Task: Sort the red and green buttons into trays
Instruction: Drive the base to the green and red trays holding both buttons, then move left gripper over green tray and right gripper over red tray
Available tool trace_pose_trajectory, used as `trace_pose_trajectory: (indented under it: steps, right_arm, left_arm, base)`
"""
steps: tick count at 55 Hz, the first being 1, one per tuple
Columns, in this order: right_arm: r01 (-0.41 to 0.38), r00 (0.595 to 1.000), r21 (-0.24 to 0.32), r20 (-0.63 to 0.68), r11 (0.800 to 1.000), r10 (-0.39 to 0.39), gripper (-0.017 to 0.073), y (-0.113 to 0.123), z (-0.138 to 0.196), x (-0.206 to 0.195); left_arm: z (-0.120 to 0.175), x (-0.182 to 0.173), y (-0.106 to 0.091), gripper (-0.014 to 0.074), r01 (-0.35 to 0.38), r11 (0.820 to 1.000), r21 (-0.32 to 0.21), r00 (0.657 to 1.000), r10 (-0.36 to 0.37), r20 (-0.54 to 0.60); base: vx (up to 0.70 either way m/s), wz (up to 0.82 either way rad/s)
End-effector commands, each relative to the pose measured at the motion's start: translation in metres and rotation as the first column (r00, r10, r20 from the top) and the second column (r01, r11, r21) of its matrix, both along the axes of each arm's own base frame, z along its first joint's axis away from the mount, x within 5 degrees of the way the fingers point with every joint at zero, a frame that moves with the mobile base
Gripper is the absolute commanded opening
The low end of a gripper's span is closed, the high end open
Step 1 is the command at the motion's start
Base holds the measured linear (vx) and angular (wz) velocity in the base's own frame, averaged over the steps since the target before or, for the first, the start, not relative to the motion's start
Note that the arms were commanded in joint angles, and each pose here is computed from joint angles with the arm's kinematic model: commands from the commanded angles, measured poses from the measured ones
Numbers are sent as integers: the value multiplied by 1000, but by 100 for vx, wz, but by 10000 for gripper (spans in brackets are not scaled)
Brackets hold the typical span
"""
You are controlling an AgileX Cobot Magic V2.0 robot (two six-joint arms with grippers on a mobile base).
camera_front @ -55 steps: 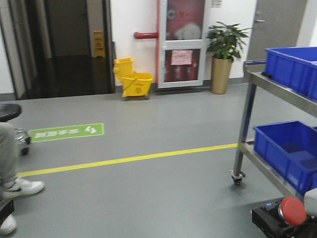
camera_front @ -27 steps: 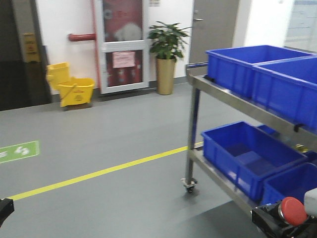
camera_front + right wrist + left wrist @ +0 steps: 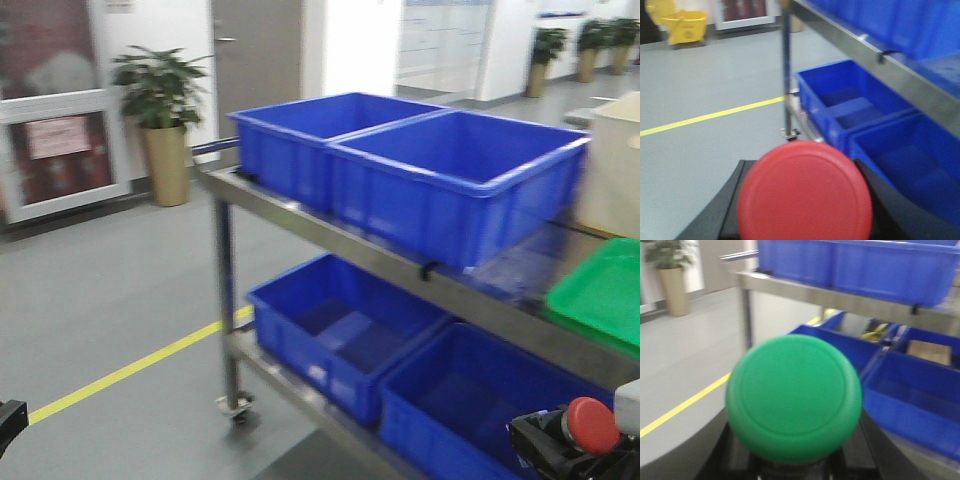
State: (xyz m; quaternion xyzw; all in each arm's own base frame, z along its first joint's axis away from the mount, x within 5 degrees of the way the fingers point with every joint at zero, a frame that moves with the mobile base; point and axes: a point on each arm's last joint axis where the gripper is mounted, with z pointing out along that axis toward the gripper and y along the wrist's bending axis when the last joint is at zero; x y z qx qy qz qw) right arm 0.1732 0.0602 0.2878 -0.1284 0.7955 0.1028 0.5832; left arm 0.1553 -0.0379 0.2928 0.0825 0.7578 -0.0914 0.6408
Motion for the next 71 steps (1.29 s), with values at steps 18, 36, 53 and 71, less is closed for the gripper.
trace_pose_trajectory:
  steps: [18,36,53,71]
  right_arm:
    - [-8,992,45,126,999,2,-9,1,22,2]
    - [-8,992,45,126,999,2,-9,1,22,2]
    - [-8,992,45,126,999,2,-9,1,22,2]
    - [-8,992,45,126,999,2,-9,1,22,2]
  left_arm:
    - [21,0,-4,-3,36,998,-46,992,-30,120]
    - [21,0,-4,-3,36,998,-46,992,-30,120]
    - [21,0,-4,-3,36,998,-46,992,-30,120]
    - [21,0,-4,-3,36,998,-46,992,-30,120]
  base:
    - [26,-76]
    - [22,-67]
    - [20,-46]
    - [19,-33]
